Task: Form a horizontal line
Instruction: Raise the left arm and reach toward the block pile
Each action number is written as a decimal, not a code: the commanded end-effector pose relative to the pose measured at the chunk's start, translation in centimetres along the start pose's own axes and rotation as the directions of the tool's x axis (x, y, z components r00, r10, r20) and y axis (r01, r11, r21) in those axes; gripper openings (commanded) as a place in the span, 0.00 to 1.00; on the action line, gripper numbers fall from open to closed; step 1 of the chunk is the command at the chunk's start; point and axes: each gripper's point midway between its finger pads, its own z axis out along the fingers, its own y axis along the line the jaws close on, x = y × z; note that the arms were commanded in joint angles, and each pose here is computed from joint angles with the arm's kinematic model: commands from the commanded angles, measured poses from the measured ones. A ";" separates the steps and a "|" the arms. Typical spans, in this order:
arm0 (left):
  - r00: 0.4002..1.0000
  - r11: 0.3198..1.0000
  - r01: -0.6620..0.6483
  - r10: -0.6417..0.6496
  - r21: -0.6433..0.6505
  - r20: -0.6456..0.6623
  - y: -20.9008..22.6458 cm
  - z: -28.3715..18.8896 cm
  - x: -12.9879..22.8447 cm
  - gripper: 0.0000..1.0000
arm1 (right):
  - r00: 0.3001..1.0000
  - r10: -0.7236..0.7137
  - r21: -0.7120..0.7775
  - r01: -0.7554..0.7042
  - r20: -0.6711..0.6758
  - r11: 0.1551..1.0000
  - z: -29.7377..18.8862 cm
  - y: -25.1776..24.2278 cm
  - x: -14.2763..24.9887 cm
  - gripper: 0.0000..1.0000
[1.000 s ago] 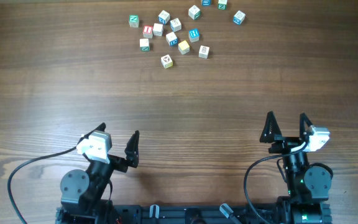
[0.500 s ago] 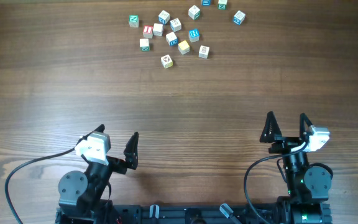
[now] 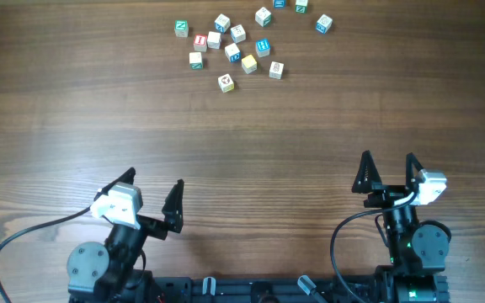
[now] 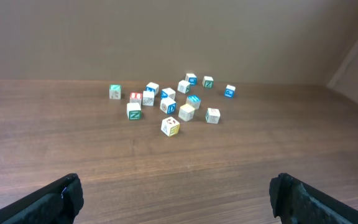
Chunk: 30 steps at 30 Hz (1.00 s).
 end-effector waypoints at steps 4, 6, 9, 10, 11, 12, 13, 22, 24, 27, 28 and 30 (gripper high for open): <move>1.000 1.000 0.002 -0.003 0.023 0.014 -0.8 -0.5 -2.3 1.00 | 1.000 -0.018 -0.010 0.018 0.006 1.000 0.0 0.2 -0.1 1.00; 1.000 1.000 0.004 -0.004 0.022 0.005 -0.9 -0.4 -2.7 1.00 | 1.000 -0.018 -0.011 0.018 0.006 1.000 0.0 0.2 -0.1 1.00; 1.000 1.000 0.008 -0.008 0.018 -0.014 -0.9 -0.3 -3.4 1.00 | 1.000 -0.018 -0.010 0.018 0.006 1.000 0.0 0.2 -0.1 1.00; 1.000 1.000 0.009 -0.009 0.018 -0.020 -1.0 -0.3 -3.8 1.00 | 1.000 -0.018 -0.011 0.018 0.006 1.000 0.0 0.2 -0.1 1.00; 1.000 1.000 0.010 -0.010 0.017 -0.023 -1.0 -0.3 -4.1 1.00 | 1.000 -0.018 -0.011 0.018 0.006 1.000 0.0 0.2 -0.1 1.00; 1.000 1.000 0.010 -0.010 0.017 -0.026 -1.1 -0.3 -4.4 1.00 | 1.000 -0.018 -0.010 0.018 0.006 1.000 0.0 0.2 -0.1 1.00; 1.000 1.000 0.011 -0.010 0.016 -0.028 -1.1 -0.3 -4.7 1.00 | 1.000 -0.018 -0.010 0.018 0.006 1.000 0.0 0.2 -0.1 1.00; 0.999 1.000 0.011 -0.011 0.015 -0.030 -1.4 -0.2 -6.8 1.00 | 1.000 -0.018 -0.011 0.018 0.006 1.000 0.0 0.2 -0.1 1.00; 0.999 1.000 0.013 -0.012 0.014 -0.038 -1.4 0.1 -7.2 1.00 | 1.000 -0.018 -0.010 0.018 0.006 1.000 0.0 0.2 -0.1 1.00; 0.998 1.000 0.017 -0.017 0.009 -0.062 -1.4 0.8 -7.7 1.00 | 1.000 -0.018 -0.011 0.018 0.005 1.000 0.0 0.2 -0.1 1.00; 0.997 1.000 0.019 -0.018 0.008 -0.069 -1.4 1.0 -7.8 1.00 | 1.000 -0.018 -0.010 0.018 0.006 1.000 0.0 0.2 -0.1 1.00; 0.996 1.000 0.022 -0.021 0.005 -0.086 -1.3 1.8 -8.2 1.00 | 1.000 -0.018 -0.010 0.018 0.006 1.000 0.0 0.2 -0.1 1.00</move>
